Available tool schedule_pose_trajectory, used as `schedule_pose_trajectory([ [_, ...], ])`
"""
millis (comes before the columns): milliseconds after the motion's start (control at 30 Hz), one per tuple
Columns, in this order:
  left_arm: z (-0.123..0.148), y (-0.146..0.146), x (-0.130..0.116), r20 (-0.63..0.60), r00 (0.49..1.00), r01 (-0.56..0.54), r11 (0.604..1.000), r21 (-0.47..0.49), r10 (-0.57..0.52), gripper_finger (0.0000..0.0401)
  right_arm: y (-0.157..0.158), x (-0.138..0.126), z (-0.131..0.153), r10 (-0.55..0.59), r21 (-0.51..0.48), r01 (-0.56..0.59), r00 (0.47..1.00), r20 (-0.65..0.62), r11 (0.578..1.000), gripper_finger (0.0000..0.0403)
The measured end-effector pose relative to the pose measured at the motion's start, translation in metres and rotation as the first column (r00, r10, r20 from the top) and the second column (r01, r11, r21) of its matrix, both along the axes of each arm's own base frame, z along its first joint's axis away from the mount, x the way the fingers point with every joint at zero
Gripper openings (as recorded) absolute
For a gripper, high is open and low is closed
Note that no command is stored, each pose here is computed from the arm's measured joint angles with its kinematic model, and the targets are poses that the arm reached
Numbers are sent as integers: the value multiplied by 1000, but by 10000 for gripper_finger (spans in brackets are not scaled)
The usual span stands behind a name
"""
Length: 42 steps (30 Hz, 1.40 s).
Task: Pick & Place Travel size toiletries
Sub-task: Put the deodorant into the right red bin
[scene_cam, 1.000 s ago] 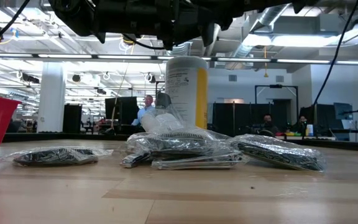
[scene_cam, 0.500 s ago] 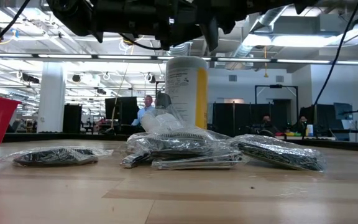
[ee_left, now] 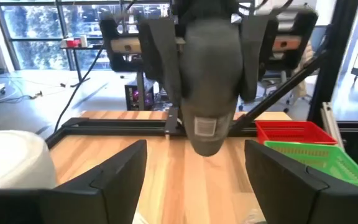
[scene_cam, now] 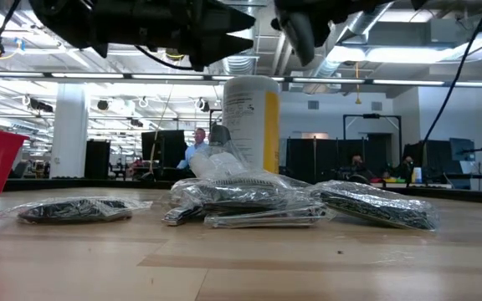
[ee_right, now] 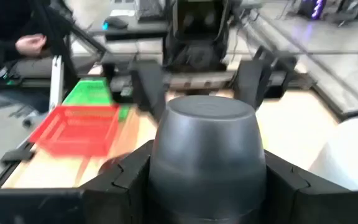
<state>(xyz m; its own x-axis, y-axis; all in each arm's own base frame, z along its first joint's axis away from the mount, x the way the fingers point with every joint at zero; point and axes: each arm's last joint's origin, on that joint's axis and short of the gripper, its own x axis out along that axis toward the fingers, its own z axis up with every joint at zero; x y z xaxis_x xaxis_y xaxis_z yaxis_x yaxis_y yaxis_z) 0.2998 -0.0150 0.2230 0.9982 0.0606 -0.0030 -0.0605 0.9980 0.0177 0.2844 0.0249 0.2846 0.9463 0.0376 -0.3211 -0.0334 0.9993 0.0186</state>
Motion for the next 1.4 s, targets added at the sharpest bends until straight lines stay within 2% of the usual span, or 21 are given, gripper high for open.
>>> schedule_pose_trajectory([
  [167,2,-6,-9,7,1000,23,1000,0,-23,257,9,-8,-1,16,46,-13,998,-62,999,191],
  [567,1,-17,-10,5,998,65,998,0,-65,259,40,-28,-10,67,211,-15,969,-238,977,191],
  [1033,1,-30,-11,4,994,106,994,-1,-106,260,88,-61,-25,153,356,26,871,-466,934,191],
  [1233,1,-33,-12,9,993,119,990,-70,-118,260,107,-76,-29,179,411,68,826,-534,909,191],
  [1400,1,-39,-13,9,990,138,987,-83,-138,260,122,-89,-32,182,440,117,794,-580,890,191],
])
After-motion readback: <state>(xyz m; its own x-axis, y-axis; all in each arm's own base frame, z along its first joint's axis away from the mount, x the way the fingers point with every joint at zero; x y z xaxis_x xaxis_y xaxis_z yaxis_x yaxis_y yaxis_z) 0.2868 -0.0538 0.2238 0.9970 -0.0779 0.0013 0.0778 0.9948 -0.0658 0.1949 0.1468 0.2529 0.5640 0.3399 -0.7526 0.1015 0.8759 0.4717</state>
